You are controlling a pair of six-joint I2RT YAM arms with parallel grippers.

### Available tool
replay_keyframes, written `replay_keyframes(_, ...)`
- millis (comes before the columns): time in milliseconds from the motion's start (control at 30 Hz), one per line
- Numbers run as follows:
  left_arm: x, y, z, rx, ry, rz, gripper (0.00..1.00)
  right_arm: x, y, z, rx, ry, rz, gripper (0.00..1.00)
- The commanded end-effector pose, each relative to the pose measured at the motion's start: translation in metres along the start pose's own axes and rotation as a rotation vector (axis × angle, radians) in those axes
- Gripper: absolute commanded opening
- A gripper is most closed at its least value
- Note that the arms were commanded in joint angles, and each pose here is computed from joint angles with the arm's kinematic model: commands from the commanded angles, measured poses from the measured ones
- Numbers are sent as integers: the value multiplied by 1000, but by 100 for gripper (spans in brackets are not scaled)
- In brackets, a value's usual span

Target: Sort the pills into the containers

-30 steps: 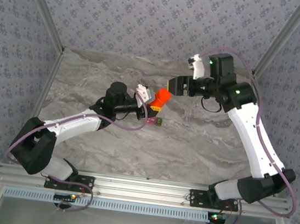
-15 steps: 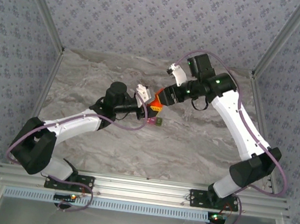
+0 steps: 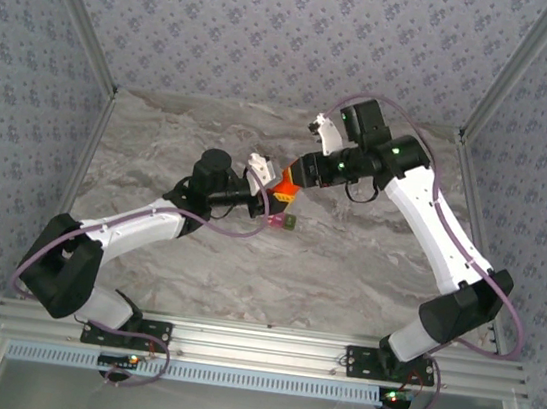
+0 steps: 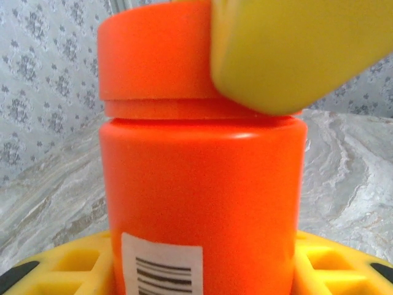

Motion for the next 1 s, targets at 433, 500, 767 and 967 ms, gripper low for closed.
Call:
replay_keyframes(433, -40, -1, -1, 22, -115, 77, 0, -19, 1, -56, -108, -188, 182, 80)
replay_keyframes(500, -40, 0, -2, 22, -116, 79, 0, -19, -3, -72, -96, -212, 101, 81)
replay_keyframes(767, -42, -1, -2, 26, -113, 80, 0, -18, 3, -62, -77, -162, -234, 78)
replay_keyframes(967, -42, -1, -1, 31, -113, 78, 0, -25, -5, -46, -46, -126, -247, 78)
Point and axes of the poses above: each hand's point on the last joint's axis, 136 mm out from that joint toward the fingers, its own z axis out along the fingers, its own y axis along the line the jaws close on, x = y × z, the point moved 2 cm from there along -z, back along the fingers, and after that the axes turned 3 degrees about z, right-handed, at the moved point
